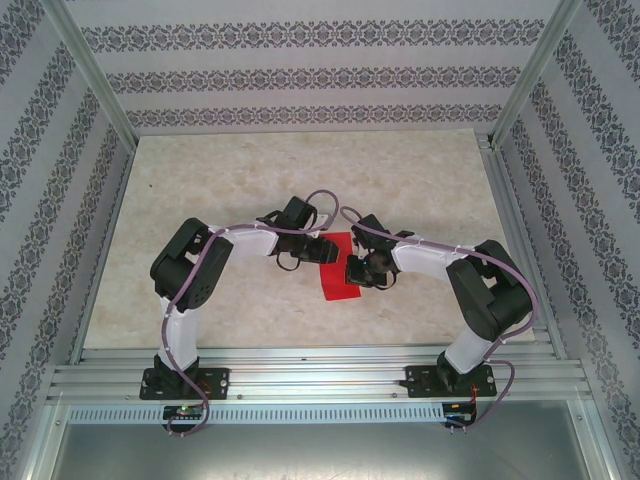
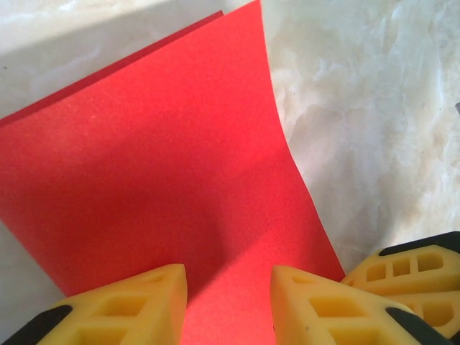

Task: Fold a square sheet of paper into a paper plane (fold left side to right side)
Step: First fold the square sheet of paper in half at the center of the table.

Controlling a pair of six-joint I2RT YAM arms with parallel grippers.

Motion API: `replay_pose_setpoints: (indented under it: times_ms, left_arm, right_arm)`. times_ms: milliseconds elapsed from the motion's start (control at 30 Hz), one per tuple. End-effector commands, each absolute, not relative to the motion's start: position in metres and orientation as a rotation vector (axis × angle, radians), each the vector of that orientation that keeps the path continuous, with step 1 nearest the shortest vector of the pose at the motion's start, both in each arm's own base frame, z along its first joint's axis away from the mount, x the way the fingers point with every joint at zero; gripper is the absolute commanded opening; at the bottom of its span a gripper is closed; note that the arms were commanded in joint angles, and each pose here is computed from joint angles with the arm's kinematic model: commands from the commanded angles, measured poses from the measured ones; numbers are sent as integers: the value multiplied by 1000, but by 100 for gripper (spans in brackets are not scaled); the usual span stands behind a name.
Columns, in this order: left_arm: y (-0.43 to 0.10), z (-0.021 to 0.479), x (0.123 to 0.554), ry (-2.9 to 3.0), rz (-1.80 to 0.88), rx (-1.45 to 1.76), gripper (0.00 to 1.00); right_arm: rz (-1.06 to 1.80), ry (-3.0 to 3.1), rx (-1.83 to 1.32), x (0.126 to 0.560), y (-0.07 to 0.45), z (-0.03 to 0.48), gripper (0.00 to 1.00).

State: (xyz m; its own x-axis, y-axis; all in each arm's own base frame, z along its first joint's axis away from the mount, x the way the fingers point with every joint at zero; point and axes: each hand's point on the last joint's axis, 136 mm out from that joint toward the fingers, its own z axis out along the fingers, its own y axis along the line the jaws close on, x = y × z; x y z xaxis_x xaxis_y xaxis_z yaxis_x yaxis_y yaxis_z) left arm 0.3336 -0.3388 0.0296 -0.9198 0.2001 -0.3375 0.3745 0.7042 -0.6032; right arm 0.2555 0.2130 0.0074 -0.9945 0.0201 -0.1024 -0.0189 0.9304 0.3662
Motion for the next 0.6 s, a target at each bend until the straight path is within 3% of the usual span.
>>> replay_pose_setpoints:
  times_ms: [0, 567]
  left_arm:
    - [-321, 9, 351, 2678, -895, 434, 40]
    - [-307, 21, 390, 2592, -984, 304, 50]
  right_arm:
    - [239, 3120, 15, 228, 171, -36, 12]
    - [210, 3135, 8, 225, 167, -42, 12]
